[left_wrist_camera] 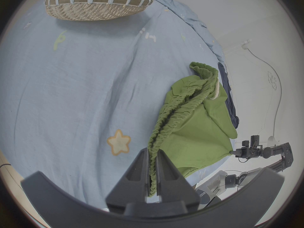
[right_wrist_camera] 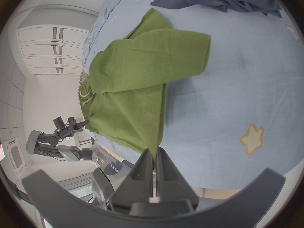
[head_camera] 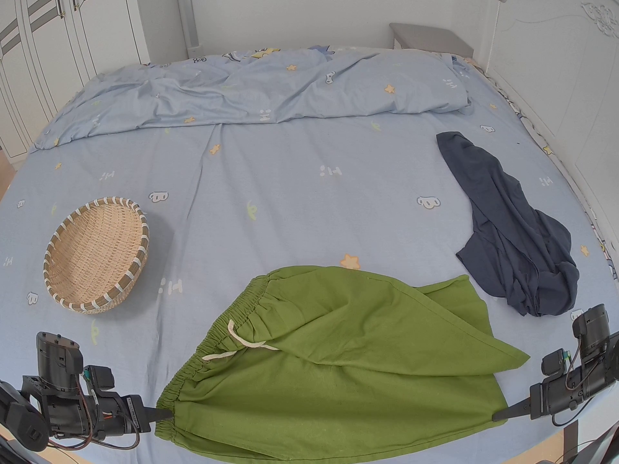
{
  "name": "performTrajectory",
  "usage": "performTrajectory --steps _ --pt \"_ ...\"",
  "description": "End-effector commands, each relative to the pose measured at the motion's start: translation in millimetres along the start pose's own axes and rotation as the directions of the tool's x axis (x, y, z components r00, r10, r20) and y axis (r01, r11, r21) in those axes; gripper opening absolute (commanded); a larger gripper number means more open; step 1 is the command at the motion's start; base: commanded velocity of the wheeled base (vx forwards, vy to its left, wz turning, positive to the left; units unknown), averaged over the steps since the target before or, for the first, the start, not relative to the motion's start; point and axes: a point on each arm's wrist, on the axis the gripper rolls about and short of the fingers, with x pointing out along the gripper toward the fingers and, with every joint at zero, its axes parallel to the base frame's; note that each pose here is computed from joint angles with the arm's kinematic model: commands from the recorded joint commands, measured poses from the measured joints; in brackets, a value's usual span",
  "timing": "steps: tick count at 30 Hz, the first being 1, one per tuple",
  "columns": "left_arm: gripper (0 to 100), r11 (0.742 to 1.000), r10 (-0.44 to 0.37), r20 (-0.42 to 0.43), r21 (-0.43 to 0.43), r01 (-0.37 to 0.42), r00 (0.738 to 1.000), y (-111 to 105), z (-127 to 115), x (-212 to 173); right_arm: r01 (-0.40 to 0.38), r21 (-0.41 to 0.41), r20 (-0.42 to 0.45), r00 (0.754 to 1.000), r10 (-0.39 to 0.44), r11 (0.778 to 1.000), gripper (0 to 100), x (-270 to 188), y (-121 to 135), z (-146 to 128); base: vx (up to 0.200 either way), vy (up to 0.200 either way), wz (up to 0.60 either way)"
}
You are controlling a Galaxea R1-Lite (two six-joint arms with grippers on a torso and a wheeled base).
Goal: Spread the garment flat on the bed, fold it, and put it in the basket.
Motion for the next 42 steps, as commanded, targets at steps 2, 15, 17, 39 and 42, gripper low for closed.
performTrajectory --steps 2,15,17,39,42 --pt "0 1.0 0.015 -0.022 -0.016 -0.015 1.0 3 -5 -1 0.017 0.01 -0.016 1.0 -0.017 1.0 0 1 -2 -4 0.0 0.0 0.0" --pt "0 0.999 0.024 -0.064 -0.02 -0.026 0.998 4 -10 0 0.019 0.033 -0.054 0.998 -0.017 0.999 0 6 -5 -9 0.0 0.0 0.0" --pt "0 0.999 0.026 -0.067 -0.023 -0.027 0.997 4 -10 0 0.017 0.03 -0.053 0.998 -0.016 0.999 0 6 -5 -9 0.0 0.0 0.0" --pt "100 0.984 -0.176 0.254 0.049 0.169 0.951 -23 -6 -56 0.028 -0.069 0.144 0.989 -0.017 0.997 100 -21 9 -15 0.0 0.0 0.0" --pt "100 0.982 -0.188 0.265 0.047 0.182 0.946 -43 11 -83 0.057 -0.126 0.286 0.958 -0.019 0.99 100 -40 19 -19 0.0 0.0 0.0"
